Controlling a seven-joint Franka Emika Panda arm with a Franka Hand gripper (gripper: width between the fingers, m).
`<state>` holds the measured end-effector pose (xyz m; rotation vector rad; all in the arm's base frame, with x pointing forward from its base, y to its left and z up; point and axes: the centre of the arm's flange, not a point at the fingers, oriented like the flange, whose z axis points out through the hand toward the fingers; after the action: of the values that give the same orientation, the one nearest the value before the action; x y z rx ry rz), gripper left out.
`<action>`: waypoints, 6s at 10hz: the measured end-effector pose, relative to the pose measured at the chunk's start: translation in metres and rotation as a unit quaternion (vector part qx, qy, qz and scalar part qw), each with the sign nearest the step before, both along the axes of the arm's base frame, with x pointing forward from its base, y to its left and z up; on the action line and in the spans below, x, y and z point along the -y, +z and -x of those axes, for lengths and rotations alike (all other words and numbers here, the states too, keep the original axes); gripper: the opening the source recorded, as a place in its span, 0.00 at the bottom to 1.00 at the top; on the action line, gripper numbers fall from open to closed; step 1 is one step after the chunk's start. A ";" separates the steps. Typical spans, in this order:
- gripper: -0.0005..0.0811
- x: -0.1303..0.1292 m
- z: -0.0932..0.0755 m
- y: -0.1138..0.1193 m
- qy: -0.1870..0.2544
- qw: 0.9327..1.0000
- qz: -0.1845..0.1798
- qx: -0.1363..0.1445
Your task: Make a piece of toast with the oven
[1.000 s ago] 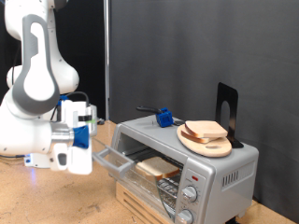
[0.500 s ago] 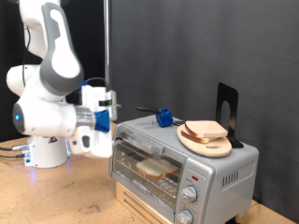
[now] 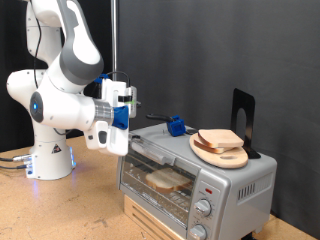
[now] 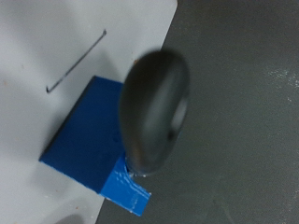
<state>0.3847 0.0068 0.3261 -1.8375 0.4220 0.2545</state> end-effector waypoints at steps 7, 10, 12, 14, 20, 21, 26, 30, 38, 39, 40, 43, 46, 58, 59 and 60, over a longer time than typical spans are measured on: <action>1.00 0.044 0.031 0.001 -0.034 0.999 0.020 -0.022; 1.00 0.075 0.008 0.015 -0.041 0.998 0.010 -0.044; 1.00 0.090 -0.016 0.022 -0.040 0.998 0.025 -0.032; 1.00 0.105 -0.047 0.023 -0.083 0.995 0.054 -0.023; 1.00 0.107 -0.086 0.014 -0.077 0.996 0.033 -0.041; 1.00 0.109 -0.099 0.011 -0.073 0.996 0.033 -0.047; 1.00 0.117 -0.149 -0.001 -0.141 0.987 0.059 -0.057; 1.00 0.121 -0.173 -0.008 -0.107 0.992 0.020 -0.070; 1.00 0.118 -0.202 -0.025 -0.012 0.993 -0.053 -0.103; 1.00 0.116 -0.213 -0.034 -0.003 0.993 -0.060 -0.106; 1.00 0.115 -0.224 -0.043 -0.001 0.991 -0.065 -0.113; 1.00 0.115 -0.258 -0.067 -0.057 0.993 -0.039 -0.101; 1.00 0.114 -0.253 -0.069 -0.044 0.991 -0.068 -0.110; 1.00 0.116 -0.309 -0.165 -0.066 0.986 -0.067 -0.136; 1.00 0.114 -0.310 -0.170 -0.063 0.986 -0.064 -0.138; 1.00 0.109 -0.312 -0.176 -0.063 0.986 -0.059 -0.141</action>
<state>0.6964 -0.1026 0.1499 -1.6562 0.7020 0.4456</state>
